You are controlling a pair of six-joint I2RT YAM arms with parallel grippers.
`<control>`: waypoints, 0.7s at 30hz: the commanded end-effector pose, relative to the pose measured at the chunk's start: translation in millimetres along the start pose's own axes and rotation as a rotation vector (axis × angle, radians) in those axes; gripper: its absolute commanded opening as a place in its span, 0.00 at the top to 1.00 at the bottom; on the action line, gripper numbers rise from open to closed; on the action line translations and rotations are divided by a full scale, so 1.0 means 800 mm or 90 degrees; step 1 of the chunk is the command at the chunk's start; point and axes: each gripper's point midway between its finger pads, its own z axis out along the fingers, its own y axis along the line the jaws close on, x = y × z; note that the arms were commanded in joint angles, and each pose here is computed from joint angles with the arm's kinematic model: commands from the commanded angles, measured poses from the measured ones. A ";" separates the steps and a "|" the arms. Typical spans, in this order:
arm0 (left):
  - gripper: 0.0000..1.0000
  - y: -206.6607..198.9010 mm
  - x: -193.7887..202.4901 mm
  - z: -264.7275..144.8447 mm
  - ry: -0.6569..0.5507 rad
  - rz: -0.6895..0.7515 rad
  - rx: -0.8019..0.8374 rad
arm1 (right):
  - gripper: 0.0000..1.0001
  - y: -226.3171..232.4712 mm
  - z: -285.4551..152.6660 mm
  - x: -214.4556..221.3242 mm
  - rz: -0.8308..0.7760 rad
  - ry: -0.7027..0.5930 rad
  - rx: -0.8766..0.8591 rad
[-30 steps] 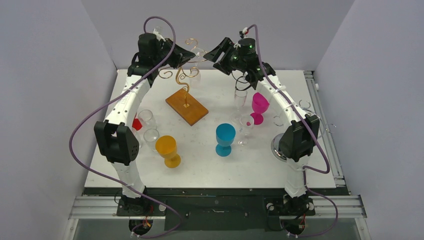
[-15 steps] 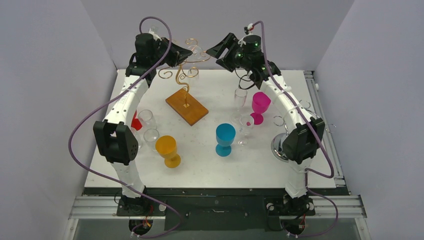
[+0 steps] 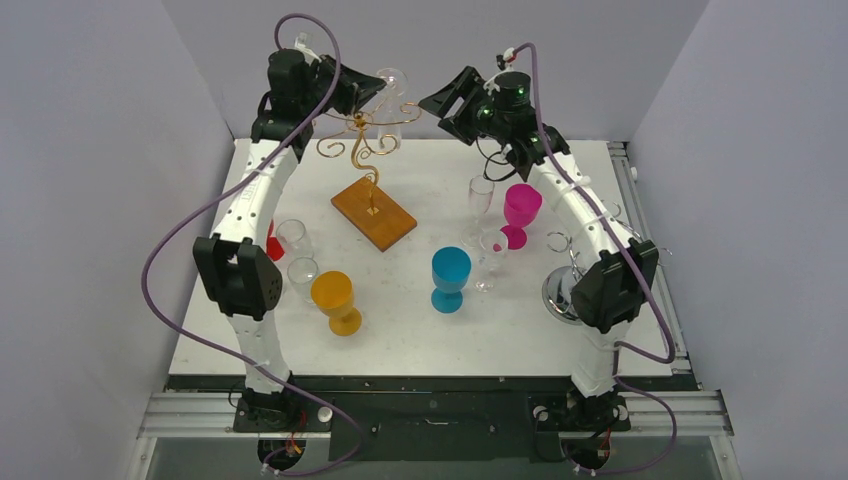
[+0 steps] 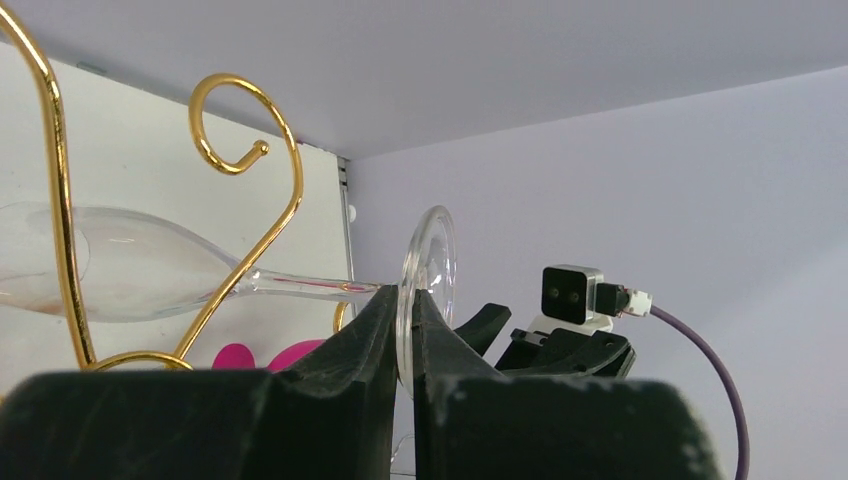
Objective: Take the wine glass off the wine glass rack
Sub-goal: Pick up the wine glass from the wine rack, then place the wine glass at the center of the board.
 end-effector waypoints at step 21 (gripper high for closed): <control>1.00 -0.092 0.021 0.031 0.024 0.030 0.124 | 0.34 0.033 -0.086 -0.058 -0.049 -0.109 -0.025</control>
